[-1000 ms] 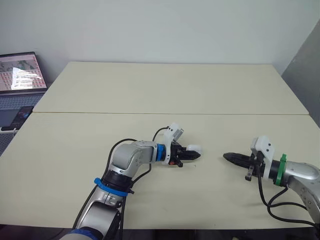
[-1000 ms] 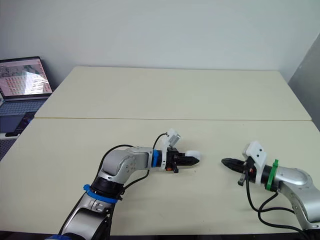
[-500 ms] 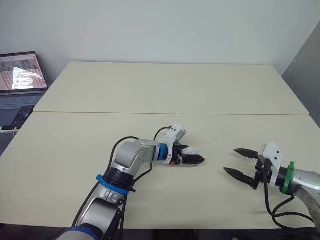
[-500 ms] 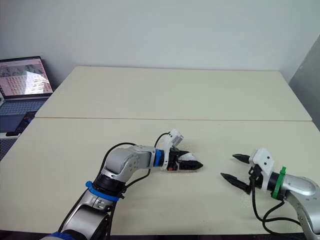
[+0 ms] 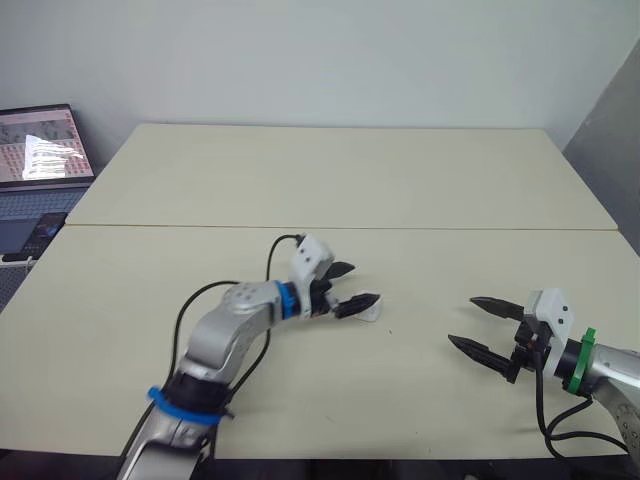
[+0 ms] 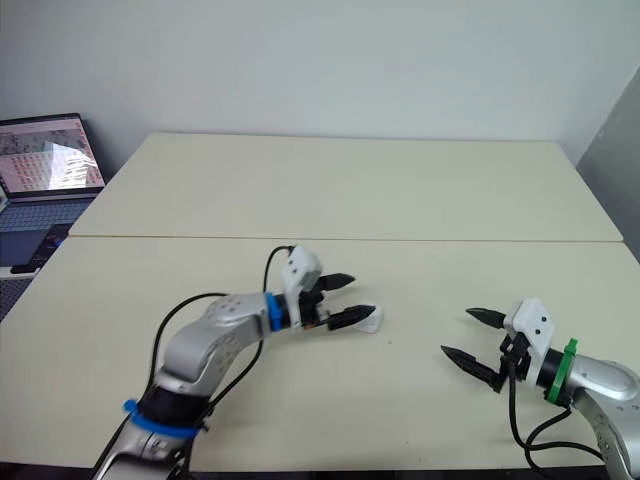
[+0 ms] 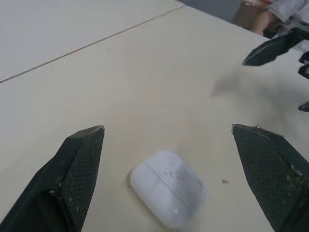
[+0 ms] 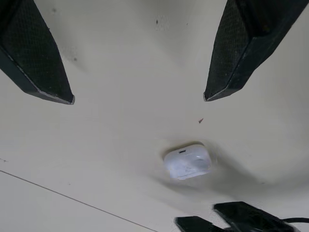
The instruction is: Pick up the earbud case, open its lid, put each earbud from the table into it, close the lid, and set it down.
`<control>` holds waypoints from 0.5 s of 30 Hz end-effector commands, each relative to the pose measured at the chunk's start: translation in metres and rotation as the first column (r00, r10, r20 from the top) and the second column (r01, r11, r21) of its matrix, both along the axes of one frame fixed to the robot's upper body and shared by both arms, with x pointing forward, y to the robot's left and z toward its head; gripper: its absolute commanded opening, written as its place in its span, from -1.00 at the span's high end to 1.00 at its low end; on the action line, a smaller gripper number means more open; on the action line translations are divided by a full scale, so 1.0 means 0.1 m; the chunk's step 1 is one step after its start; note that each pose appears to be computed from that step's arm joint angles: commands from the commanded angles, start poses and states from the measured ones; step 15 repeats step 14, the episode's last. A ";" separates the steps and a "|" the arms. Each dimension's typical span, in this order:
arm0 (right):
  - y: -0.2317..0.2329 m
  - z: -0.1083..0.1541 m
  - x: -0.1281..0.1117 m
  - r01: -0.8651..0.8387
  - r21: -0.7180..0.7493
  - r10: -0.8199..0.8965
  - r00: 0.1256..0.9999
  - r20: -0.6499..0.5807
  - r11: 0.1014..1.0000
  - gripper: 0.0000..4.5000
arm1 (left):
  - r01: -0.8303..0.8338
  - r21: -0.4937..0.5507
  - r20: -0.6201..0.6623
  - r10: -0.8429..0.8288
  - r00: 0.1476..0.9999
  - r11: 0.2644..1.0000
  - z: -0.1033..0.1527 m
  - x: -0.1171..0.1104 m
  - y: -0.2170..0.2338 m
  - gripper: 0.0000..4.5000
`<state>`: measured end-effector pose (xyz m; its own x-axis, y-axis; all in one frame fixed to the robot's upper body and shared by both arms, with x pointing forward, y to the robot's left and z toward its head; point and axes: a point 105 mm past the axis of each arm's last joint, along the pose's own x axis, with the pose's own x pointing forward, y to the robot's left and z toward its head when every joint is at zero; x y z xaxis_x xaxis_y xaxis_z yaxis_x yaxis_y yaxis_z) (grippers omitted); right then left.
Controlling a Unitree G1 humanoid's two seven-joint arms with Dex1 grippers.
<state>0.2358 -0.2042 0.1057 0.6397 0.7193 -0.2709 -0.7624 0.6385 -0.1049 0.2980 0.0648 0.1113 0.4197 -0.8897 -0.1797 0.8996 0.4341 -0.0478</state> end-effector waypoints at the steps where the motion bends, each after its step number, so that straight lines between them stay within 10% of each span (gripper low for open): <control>1: -0.03 0.10 -0.04 -0.021 -0.006 0.021 0.995 0.093 1.000 -1.00 | 0.047 0.028 0.105 -0.050 0.993 0.999 0.05 -0.23 0.18 -0.98; 15: -0.27 -0.11 -0.13 0.075 0.052 -0.077 0.996 0.047 0.996 -1.00 | -0.091 0.125 0.056 0.085 0.995 0.988 -0.35 -0.53 0.77 -0.98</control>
